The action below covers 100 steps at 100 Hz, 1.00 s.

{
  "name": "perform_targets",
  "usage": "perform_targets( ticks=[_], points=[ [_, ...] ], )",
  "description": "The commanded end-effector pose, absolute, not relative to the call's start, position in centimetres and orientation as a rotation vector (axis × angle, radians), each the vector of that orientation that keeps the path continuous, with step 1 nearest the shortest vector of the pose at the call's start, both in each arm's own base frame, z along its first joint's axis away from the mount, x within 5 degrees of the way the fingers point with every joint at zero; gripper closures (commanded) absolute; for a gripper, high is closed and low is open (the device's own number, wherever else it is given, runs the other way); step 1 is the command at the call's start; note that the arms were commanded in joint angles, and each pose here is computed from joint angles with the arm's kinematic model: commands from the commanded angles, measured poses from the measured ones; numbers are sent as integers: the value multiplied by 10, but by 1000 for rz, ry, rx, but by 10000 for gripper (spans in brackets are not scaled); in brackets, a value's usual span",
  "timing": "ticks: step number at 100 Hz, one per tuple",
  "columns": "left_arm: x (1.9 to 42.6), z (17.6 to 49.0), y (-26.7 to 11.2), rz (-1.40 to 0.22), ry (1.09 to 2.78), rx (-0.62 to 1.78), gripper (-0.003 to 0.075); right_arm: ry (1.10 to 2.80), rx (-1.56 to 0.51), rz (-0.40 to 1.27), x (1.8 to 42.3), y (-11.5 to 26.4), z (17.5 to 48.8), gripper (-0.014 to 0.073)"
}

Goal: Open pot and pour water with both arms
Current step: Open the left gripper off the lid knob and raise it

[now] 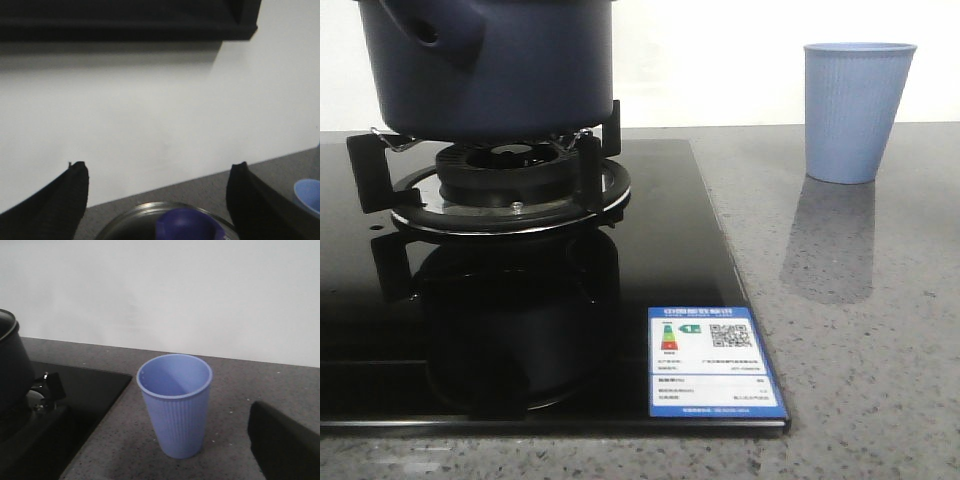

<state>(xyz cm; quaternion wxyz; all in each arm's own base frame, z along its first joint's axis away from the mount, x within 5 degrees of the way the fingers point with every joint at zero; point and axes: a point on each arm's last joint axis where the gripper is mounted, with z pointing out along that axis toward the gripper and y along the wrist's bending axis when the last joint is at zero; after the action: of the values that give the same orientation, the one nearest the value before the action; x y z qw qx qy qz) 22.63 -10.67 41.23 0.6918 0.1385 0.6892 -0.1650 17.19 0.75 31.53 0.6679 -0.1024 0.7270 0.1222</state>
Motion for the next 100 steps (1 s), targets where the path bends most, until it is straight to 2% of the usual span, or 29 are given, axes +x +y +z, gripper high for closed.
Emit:
perform_targets(
  ticks=[1,11,30,35,53,70,77,88,100],
  points=[
    [209,445,-88,-349,1411,243,236,1576,-230,355,169,12,329,8],
    [198,450,-71,-316,1431,226,349,1568,-185,416,169,13,331,161],
    [181,446,-45,-241,1469,178,672,1536,-213,470,165,17,334,669],
    [176,442,-40,-219,1471,167,741,1522,-221,473,163,18,337,661],
    [146,409,-26,-168,1457,120,738,1478,-228,376,146,18,346,655],
    [114,360,-16,-160,1420,51,738,1469,-220,97,115,12,348,650],
    [103,338,-13,-165,1422,29,738,1452,-193,30,102,10,341,650],
    [90,308,-11,-184,1444,8,738,1451,-177,17,88,12,318,650],
    [77,291,-8,-217,1424,-23,738,1480,-165,18,81,13,290,650]
  ],
)
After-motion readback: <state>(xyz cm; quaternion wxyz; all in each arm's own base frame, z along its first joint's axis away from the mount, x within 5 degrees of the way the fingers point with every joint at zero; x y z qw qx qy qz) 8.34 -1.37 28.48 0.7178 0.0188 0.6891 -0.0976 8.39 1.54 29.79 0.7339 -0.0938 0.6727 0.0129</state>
